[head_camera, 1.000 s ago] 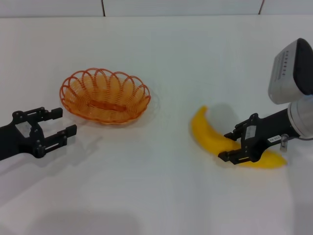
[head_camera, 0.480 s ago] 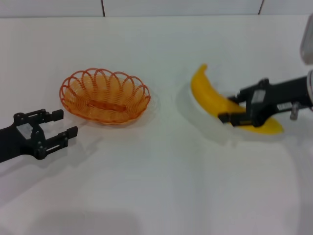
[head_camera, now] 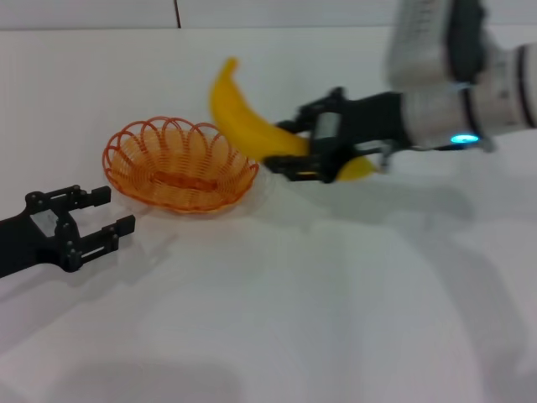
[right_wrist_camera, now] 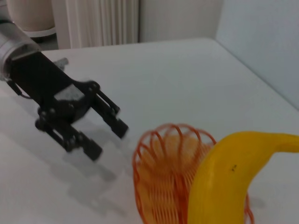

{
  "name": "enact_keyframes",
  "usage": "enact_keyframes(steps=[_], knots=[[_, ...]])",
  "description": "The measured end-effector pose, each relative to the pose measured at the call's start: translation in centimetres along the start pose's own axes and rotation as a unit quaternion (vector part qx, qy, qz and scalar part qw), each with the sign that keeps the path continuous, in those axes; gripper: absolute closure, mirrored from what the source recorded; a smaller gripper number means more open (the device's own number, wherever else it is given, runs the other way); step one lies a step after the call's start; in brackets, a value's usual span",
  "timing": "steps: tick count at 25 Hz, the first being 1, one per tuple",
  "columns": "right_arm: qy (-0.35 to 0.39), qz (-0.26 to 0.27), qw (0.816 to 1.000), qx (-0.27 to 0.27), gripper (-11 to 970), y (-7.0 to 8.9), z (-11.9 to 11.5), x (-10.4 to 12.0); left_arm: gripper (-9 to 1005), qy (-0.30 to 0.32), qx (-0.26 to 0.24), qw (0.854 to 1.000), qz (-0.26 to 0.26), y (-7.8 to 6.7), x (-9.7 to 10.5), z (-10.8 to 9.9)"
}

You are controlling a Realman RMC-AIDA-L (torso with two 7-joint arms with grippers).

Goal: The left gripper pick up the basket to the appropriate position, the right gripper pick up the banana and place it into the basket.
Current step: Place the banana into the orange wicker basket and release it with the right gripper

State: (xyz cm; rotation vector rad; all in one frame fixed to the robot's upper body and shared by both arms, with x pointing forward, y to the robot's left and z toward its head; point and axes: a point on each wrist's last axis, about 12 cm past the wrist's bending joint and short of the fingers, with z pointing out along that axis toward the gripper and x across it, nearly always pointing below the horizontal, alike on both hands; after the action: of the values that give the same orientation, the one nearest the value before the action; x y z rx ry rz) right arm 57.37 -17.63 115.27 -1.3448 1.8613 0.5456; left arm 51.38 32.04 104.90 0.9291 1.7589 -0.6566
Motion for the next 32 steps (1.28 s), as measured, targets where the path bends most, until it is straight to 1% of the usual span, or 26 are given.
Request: enact_keyframes(steps=[2,7,12,14,18,23,32], knots=[[-0.003,-0.021,1.0,0.002,445,0.4,1.5,-1.0,405,0.0,0.001,1.0,0.0,0.0,0.0,0.1],[0.001,-0.041,0.999,0.01,430,0.5,4.9,-3.3,405,-0.002,0.004,1.0,0.001,0.0,-0.2,0.3],[0.013,-0.056,0.998,-0.002,415,1.0,7.9,-4.7,406,-0.003,0.006,1.0,0.004,0.2,-0.4,0.5],[0.011,-0.061,0.998,0.002,409,1.1,8.9,-5.0,406,-0.004,0.008,1.0,0.005,0.2,-0.6,0.7],[0.009,-0.07,0.997,0.015,397,1.5,10.0,-5.2,406,-0.005,0.01,1.0,0.007,0.3,-0.8,0.9],[0.009,-0.074,0.997,0.017,382,1.6,10.2,-5.1,406,-0.005,0.011,1.0,0.008,0.2,-0.8,0.9],[0.009,-0.077,0.996,0.031,355,1.4,10.4,-4.9,405,-0.007,0.013,1.0,0.002,0.1,-0.7,1.0]])
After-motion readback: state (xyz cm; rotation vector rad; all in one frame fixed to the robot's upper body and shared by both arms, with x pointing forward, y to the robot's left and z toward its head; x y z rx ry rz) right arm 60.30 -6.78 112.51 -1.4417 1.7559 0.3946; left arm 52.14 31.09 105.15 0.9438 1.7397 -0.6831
